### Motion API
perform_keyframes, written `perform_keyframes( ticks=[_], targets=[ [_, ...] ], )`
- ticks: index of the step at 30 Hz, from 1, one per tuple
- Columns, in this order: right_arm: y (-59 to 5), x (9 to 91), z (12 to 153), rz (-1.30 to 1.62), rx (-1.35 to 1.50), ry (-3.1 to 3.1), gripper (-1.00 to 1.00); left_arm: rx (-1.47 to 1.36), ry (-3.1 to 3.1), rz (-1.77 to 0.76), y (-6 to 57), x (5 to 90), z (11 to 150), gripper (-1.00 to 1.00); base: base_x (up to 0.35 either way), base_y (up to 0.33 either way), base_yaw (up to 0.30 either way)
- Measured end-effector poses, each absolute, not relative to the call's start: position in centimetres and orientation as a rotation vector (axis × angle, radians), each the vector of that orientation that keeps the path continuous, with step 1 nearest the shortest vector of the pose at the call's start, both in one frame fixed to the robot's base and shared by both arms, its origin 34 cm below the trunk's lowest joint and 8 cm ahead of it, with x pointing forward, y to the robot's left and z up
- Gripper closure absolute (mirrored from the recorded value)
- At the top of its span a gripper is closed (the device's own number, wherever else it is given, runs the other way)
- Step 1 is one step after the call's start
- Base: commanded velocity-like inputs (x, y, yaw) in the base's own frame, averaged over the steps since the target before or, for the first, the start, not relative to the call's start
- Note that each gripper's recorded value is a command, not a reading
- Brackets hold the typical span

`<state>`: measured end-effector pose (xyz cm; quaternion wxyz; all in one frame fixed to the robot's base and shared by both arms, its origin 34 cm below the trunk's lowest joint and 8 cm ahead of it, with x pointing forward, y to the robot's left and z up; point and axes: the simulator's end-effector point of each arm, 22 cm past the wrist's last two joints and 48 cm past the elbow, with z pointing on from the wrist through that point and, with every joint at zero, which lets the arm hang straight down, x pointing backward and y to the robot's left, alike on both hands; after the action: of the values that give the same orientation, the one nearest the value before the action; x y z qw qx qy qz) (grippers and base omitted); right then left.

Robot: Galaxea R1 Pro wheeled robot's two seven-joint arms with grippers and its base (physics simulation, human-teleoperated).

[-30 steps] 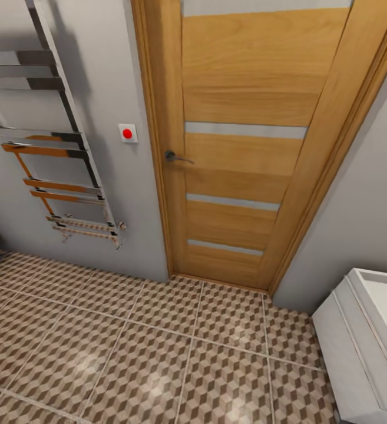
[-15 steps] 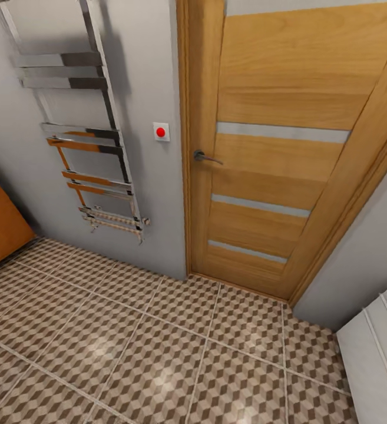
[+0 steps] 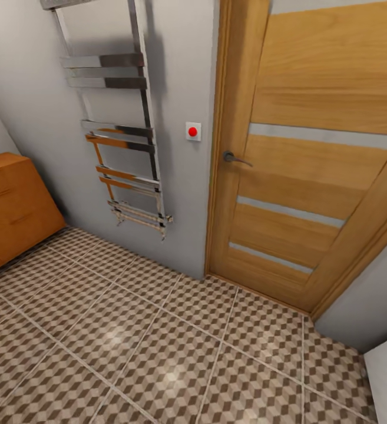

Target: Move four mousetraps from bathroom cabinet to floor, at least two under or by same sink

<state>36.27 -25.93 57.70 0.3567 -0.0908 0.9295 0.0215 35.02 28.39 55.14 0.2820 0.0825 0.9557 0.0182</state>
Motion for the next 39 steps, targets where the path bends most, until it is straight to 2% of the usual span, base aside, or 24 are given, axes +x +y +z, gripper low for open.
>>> perform_keyframes(
  ticks=[39],
  targets=[
    [-25.84, 36.28, 57.69, 0.057, -0.234, 2.400, -1.00, 0.220, 2.559, 0.051, 28.41, 35.07, 55.15, -1.00, 0.000, 0.000, 0.264]
  ],
)
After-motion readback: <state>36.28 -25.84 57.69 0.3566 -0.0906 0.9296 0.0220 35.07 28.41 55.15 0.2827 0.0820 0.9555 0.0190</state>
